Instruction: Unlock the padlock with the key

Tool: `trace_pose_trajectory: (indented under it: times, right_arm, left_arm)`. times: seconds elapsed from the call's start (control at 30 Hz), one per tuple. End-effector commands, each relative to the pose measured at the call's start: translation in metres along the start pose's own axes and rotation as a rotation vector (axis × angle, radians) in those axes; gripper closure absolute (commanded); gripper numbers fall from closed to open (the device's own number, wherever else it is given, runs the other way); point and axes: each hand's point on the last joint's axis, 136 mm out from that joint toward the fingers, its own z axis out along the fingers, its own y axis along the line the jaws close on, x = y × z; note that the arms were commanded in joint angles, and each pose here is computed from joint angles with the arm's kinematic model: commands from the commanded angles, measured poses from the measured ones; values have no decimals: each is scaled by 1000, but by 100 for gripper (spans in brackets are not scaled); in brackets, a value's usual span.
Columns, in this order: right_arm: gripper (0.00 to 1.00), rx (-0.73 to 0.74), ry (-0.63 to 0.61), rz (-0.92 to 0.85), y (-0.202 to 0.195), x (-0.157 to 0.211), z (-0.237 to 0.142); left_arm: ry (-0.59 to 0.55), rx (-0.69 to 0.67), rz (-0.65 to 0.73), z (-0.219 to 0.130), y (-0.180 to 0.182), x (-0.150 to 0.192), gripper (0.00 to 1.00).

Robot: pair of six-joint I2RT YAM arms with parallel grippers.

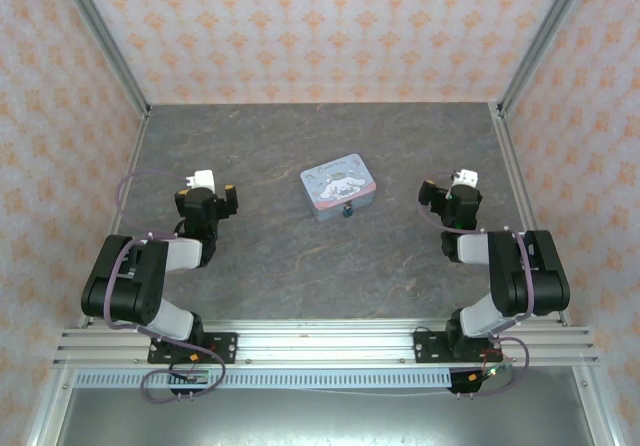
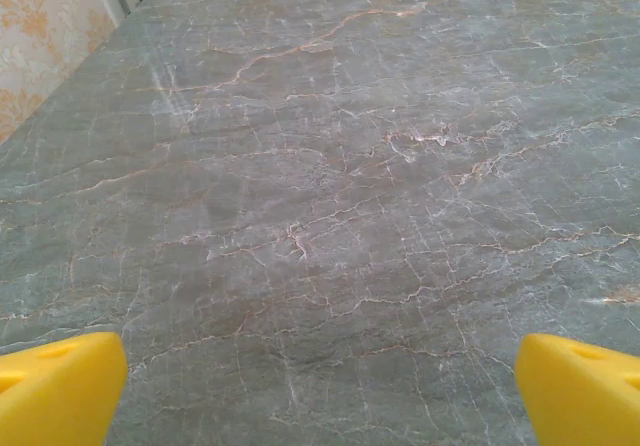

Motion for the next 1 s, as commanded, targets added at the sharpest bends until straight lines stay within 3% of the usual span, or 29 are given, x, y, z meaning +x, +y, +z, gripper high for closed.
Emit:
trace_pose_trajectory:
  times: [0.0,0.8,0.97]
  right_arm:
    - [1,-1,-9,-13,0,-5,1]
    - [1,2,-15,-11,-1,-6,0]
    - [1,11,23,-14,2,-27,-9]
  left_arm:
    - [-31,-10,-8,2,-1,-12,0]
    - [-34,-10,-9,1,0,-13,0]
    - [-2,-30,-4,-9,4,-38,0]
